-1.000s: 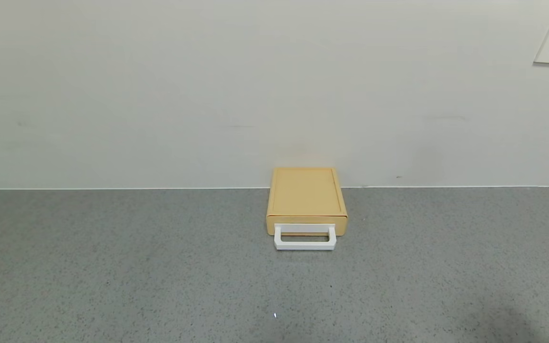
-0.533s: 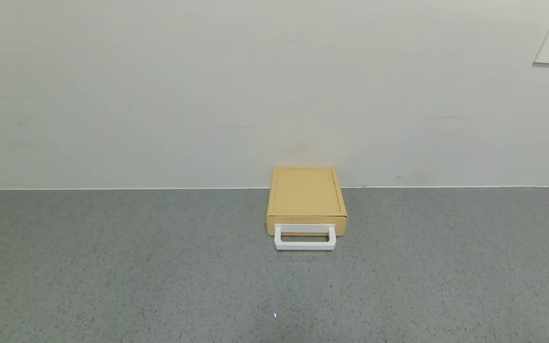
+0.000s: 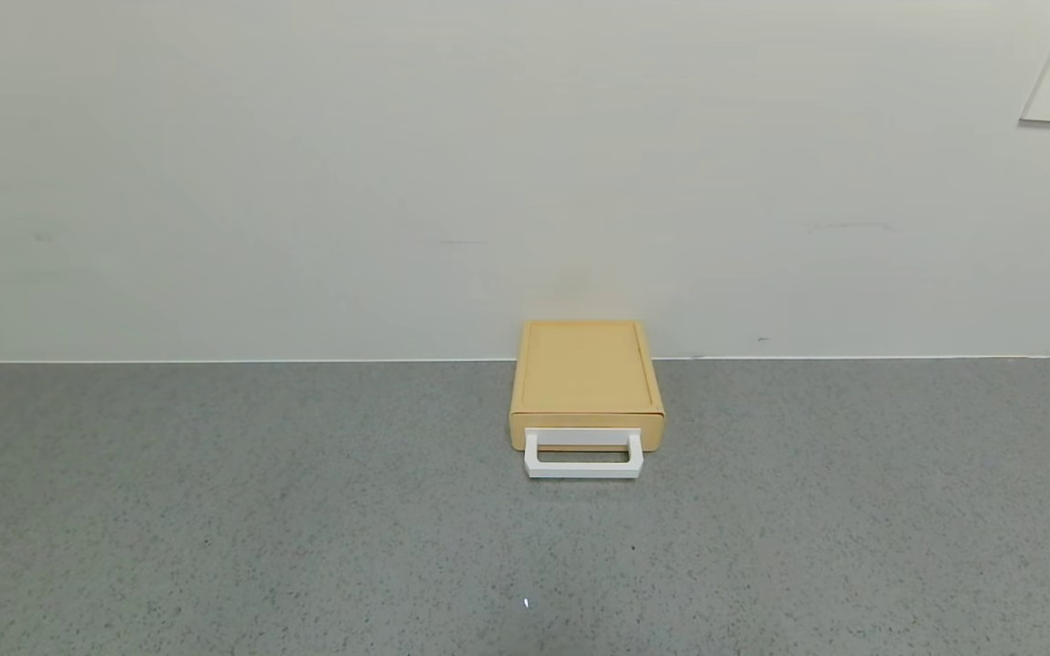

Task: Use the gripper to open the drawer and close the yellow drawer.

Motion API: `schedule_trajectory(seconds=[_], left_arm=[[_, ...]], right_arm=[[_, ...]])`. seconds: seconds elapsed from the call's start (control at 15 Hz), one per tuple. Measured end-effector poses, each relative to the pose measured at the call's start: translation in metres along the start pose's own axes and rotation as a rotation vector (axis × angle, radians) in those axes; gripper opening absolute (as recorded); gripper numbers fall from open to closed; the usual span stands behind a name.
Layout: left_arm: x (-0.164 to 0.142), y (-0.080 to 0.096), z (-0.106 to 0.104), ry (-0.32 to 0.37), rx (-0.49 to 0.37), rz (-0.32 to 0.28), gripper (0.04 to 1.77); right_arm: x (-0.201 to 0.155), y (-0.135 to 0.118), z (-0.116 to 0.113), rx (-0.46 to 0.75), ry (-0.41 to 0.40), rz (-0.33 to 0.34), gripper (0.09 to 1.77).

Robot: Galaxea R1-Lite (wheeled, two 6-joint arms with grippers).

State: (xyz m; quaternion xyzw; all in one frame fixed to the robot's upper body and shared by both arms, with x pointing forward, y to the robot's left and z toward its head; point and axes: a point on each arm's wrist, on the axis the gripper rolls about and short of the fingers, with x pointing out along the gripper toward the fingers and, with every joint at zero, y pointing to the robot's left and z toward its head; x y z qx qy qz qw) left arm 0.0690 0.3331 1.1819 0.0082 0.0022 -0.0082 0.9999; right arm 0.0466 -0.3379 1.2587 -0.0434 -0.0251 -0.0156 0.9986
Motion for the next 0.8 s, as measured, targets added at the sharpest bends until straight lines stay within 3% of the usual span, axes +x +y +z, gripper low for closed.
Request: schedule_trajectory(seconds=[0.27,0.4,0.8], left_arm=[[0.0,0.0,0.0,0.0,0.0,0.0,1.72],[0.0,0.0,0.0,0.0,0.0,0.0,1.72],[0.0,0.0,0.0,0.0,0.0,0.0,1.72]], right_arm=[[0.015,0.006,-0.053,-0.046,0.001,0.02,1.71],[0.018,0.008,-0.068,-0.001,0.02,0.068,1.71],[0.019,0.009,-0.076,0.098,0.046,0.046,1.71]])
